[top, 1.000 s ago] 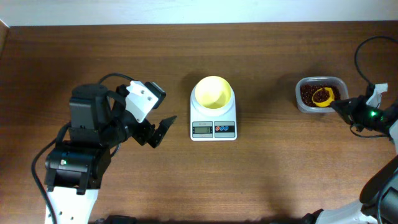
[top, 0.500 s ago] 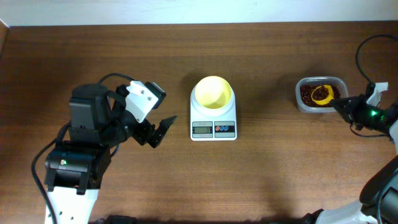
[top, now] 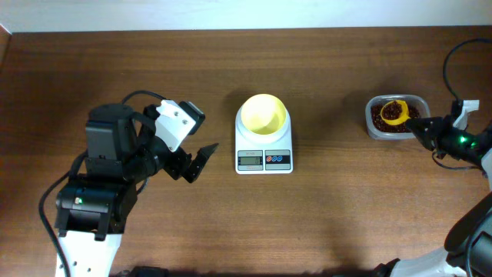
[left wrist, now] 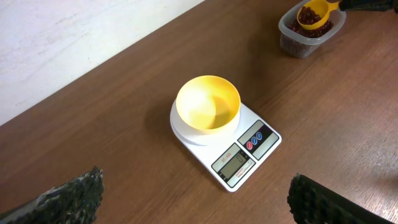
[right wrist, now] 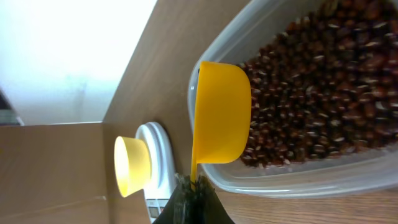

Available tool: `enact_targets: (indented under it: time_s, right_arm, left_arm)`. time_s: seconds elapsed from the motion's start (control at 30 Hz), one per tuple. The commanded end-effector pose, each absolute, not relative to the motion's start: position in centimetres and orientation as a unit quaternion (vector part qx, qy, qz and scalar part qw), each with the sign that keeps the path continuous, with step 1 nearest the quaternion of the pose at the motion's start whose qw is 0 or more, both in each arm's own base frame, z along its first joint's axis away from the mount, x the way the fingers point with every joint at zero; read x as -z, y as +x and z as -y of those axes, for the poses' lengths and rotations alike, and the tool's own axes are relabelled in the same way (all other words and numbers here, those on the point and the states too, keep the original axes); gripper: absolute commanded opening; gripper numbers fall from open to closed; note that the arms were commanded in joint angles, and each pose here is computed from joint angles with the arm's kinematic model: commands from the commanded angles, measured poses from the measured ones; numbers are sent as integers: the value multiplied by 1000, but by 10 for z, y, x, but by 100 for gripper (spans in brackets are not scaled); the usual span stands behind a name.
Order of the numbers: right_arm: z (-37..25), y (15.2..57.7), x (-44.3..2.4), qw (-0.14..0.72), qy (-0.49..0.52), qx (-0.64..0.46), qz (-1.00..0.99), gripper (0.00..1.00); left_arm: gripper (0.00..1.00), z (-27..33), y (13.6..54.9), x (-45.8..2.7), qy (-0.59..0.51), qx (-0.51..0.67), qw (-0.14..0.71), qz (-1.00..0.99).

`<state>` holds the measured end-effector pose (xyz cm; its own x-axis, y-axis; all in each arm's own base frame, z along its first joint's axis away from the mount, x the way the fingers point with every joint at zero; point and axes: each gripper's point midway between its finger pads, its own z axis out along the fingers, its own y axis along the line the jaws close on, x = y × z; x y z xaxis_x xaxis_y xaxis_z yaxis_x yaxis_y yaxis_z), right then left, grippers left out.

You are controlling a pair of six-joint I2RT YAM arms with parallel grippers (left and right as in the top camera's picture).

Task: Scoop item into bowl and weigh 50g on scale
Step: 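Drag the scoop through the red beans to fill it, right gripper, then lift the filled scoop and carry it over the yellow bowl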

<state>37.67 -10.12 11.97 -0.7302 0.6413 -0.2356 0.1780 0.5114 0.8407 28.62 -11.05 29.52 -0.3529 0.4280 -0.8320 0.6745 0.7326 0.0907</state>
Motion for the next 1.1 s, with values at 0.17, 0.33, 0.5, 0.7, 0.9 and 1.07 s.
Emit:
enact_targets:
  time_s: [0.17,0.33,0.5,0.7,0.9,1.07]
  right_arm:
    - [87,376,-137,276,228,-494,-793,4]
    - [69,380,-137,264,209,-500,-798,4]
    - [31,385,-137,239,170,-513,-807,4]
    - [-17,397,-142,210,134,-531,-810,4]
    - [-64,410,-153,197,98,-550,-806,4]
    - [-107,410,-160,188,48,-562,-804,4]
  left_arm:
    - [99,109,288,-304,334,133,465,-809]
    - [99,109,288,-304,334,133,465,-809]
    - [99,109,288,-304,334,133,465,-809]
    - [99,109,288,-304,334,133,465,-809]
    - [99,109,288,-304,334,133,465,-809]
    - [99,109,288,-304,334,133,465,-809]
